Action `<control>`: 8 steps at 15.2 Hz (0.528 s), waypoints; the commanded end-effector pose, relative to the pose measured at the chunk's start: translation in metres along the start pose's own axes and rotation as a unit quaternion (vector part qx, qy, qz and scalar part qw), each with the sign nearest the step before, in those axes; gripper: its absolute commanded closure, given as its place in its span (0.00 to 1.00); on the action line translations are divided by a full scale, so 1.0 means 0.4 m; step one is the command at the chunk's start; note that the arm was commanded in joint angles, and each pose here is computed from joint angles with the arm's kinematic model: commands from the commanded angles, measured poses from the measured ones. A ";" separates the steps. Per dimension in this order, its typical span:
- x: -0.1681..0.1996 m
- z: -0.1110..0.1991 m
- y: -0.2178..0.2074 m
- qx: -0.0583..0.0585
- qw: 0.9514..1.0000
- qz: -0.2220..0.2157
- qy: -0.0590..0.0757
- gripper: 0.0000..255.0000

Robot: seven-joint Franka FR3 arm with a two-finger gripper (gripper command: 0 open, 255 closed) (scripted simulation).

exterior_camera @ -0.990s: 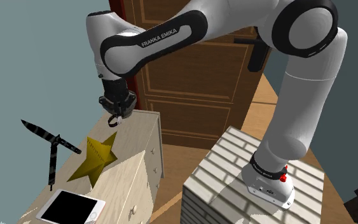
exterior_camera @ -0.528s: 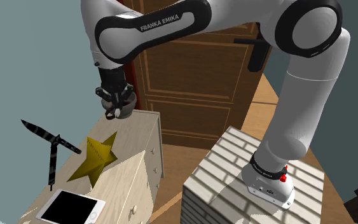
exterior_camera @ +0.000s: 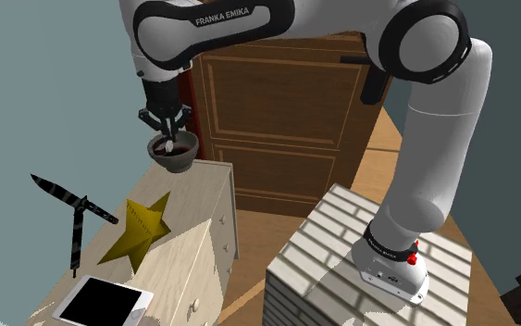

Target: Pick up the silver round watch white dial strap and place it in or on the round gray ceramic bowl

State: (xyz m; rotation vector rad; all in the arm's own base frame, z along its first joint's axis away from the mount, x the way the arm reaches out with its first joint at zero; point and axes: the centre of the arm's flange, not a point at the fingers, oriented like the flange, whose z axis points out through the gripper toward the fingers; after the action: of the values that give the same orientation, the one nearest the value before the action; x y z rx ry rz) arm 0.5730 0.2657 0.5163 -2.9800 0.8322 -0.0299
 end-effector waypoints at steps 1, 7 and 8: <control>0.072 -0.007 0.010 0.000 1.000 0.000 0.000 1.00; 0.269 -0.022 0.026 0.000 1.000 0.000 0.000 1.00; 0.302 -0.024 0.029 0.000 1.000 0.000 0.000 1.00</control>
State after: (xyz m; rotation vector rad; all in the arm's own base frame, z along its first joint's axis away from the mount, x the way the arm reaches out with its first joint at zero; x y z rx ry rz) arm 0.6593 0.2018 0.5242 -2.9803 0.8320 -0.0290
